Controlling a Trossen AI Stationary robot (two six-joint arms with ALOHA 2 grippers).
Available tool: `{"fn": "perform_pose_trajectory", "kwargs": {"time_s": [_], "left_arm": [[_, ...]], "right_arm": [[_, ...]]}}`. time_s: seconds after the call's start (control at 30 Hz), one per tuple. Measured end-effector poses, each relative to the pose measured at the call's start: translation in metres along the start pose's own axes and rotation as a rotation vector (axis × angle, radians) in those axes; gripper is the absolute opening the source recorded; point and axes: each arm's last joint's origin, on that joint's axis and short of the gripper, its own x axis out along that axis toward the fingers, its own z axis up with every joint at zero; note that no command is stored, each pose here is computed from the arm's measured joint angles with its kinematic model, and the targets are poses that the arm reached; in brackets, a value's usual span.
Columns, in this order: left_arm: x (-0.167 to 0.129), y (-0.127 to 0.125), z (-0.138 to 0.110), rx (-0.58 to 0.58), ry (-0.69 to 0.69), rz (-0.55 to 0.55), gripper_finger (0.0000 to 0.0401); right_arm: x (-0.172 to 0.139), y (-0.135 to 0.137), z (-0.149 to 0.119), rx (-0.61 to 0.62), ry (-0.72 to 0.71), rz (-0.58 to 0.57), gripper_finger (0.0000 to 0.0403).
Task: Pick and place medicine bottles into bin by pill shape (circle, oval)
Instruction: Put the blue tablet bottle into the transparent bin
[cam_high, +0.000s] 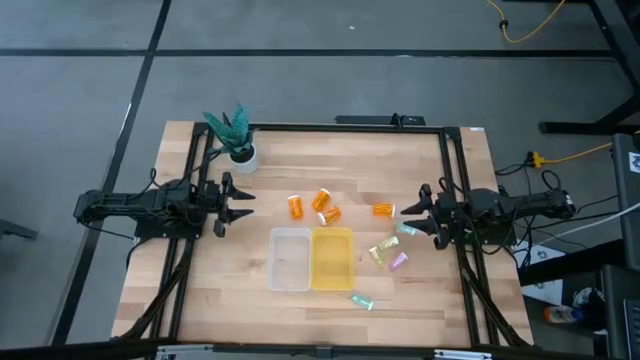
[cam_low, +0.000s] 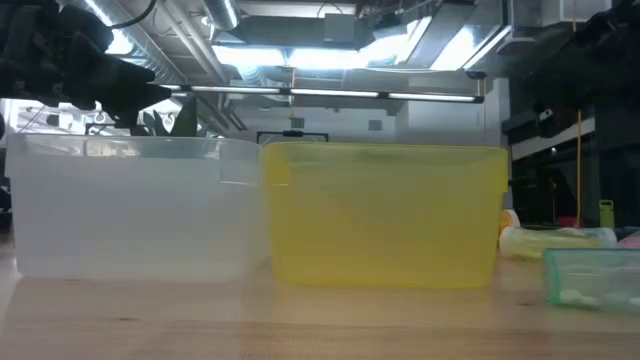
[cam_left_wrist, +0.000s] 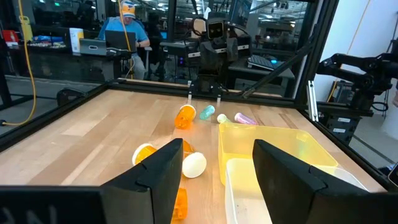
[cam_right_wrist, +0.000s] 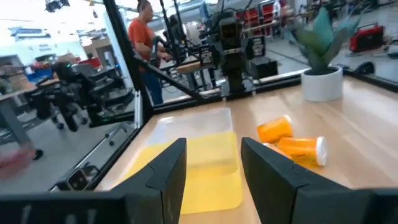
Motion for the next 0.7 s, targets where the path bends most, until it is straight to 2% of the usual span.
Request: {"fn": "perform_pose_trajectory", "kwargs": {"time_s": [0.23,0.37,0.5,0.7], "left_arm": [[0.0,0.0,0.0,0.0,0.0,0.0,0.019],[0.0,0.0,0.0,0.0,0.0,0.003,0.019],[0.0,0.0,0.0,0.001,-0.002,0.014,0.019],[0.0,0.0,0.0,0.0,-0.002,0.014,0.019]], "right_arm": [[0.007,0.0,0.0,0.024,0.01,-0.002,0.0155],[0.013,0.001,0.004,0.05,0.073,-0.027,0.0155],[0.023,0.005,0.022,0.029,0.129,-0.089,0.0155],[0.041,0.013,0.062,0.03,0.356,-0.274,0.0155]]}}
